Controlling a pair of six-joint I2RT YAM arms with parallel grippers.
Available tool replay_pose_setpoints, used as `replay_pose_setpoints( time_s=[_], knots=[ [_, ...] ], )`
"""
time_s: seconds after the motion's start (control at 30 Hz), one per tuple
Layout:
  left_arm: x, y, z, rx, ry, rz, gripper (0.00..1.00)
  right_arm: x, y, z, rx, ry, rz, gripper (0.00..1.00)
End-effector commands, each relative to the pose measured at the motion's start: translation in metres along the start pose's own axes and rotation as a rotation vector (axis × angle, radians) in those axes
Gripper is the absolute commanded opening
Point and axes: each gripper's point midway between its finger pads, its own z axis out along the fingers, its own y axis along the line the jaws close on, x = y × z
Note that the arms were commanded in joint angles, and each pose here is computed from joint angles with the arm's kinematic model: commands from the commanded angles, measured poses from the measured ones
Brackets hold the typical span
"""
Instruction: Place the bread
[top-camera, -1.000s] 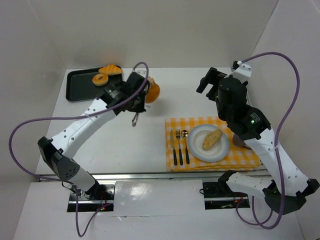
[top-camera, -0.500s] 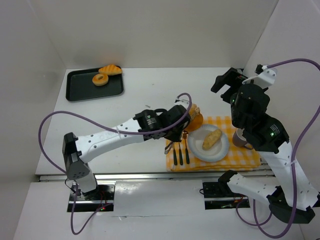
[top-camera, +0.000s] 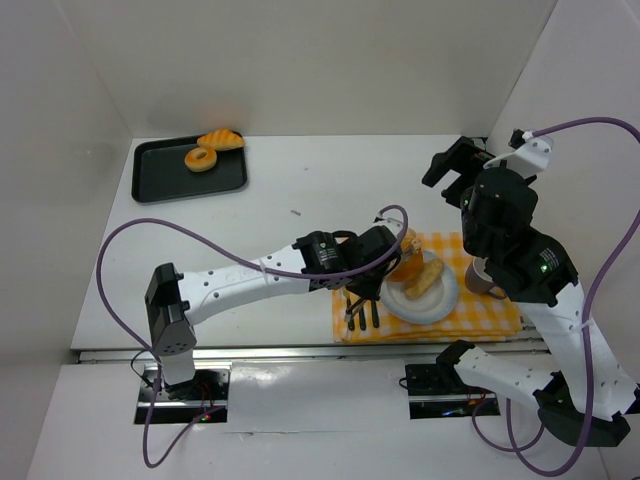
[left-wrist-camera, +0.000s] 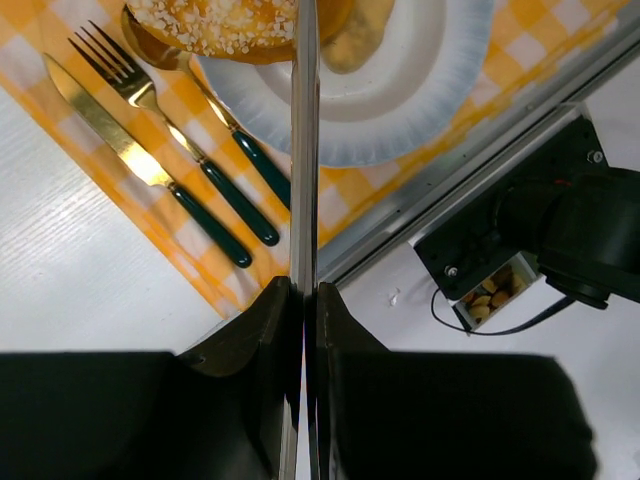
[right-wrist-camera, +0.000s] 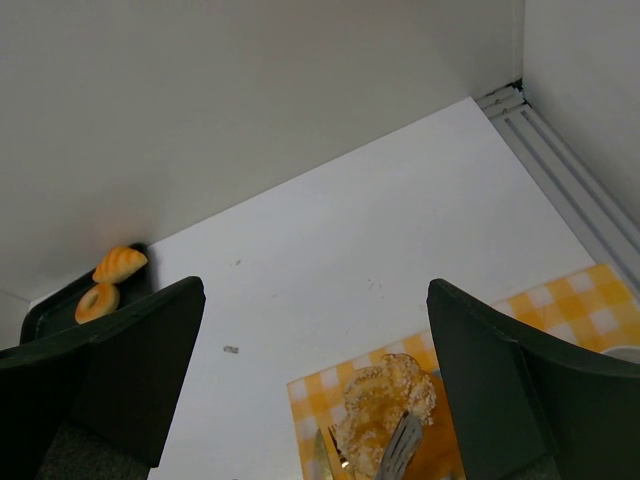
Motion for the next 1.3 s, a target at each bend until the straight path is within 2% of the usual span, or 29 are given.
replay_pose_setpoints(
  time_s=[0.0, 0.1, 0.27, 0.33, 0.37, 0.47, 0.57, 0.67, 0.77, 0.93, 1.1, 1.27],
  knots=[
    [-0.02, -0.03, -0.015, 0.11, -0.063, 0.003, 0.0, -0.008, -0.004, 0.0, 0.021, -0.024, 0.003, 0.99],
    [-0.015, -0.042, -0.02, 0.147, -0.053, 0.029, 0.0, -0.005, -0.004, 0.001, 0.024, -0.019, -0.003, 0.99],
    [-0.009, -0.04, -0.009, 0.118, -0.015, 0.048, 0.0, -0.002, 0.001, 0.003, 0.008, -0.01, -0.004, 0.99],
    [-0.006, -0.04, -0.009, 0.12, -0.003, 0.05, 0.17, -0.002, 0.001, 0.003, 0.008, -0.01, -0.004, 0.99],
    [-0.005, -0.04, -0.01, 0.127, 0.002, 0.059, 0.37, -0.002, 0.001, 0.003, 0.008, -0.01, -0.004, 0.99],
    [-0.009, -0.042, -0.015, 0.138, -0.013, 0.066, 0.5, -0.002, 0.001, 0.003, 0.008, -0.01, -0.004, 0.99],
    [-0.012, -0.041, -0.019, 0.136, -0.026, 0.064, 0.51, -0.002, 0.002, 0.003, 0.0, -0.006, -0.004, 0.99],
    [-0.018, -0.042, -0.025, 0.133, -0.039, 0.071, 0.57, -0.002, 0.002, 0.003, 0.0, -0.006, -0.004, 0.99],
    [-0.017, -0.038, -0.027, 0.117, -0.034, 0.073, 0.57, -0.002, 0.002, 0.003, 0.0, -0.006, -0.004, 0.99],
    [-0.034, -0.031, -0.051, 0.1, -0.111, 0.078, 0.6, 0.002, 0.002, 0.004, 0.003, 0.0, -0.01, 0.99],
    [-0.04, -0.027, -0.065, 0.094, -0.142, 0.072, 0.59, 0.003, 0.003, 0.004, -0.005, 0.004, -0.01, 0.99],
    [-0.038, 0.0, -0.085, -0.002, -0.161, 0.042, 0.54, 0.005, 0.004, 0.006, -0.002, 0.01, -0.017, 0.99]
  ],
)
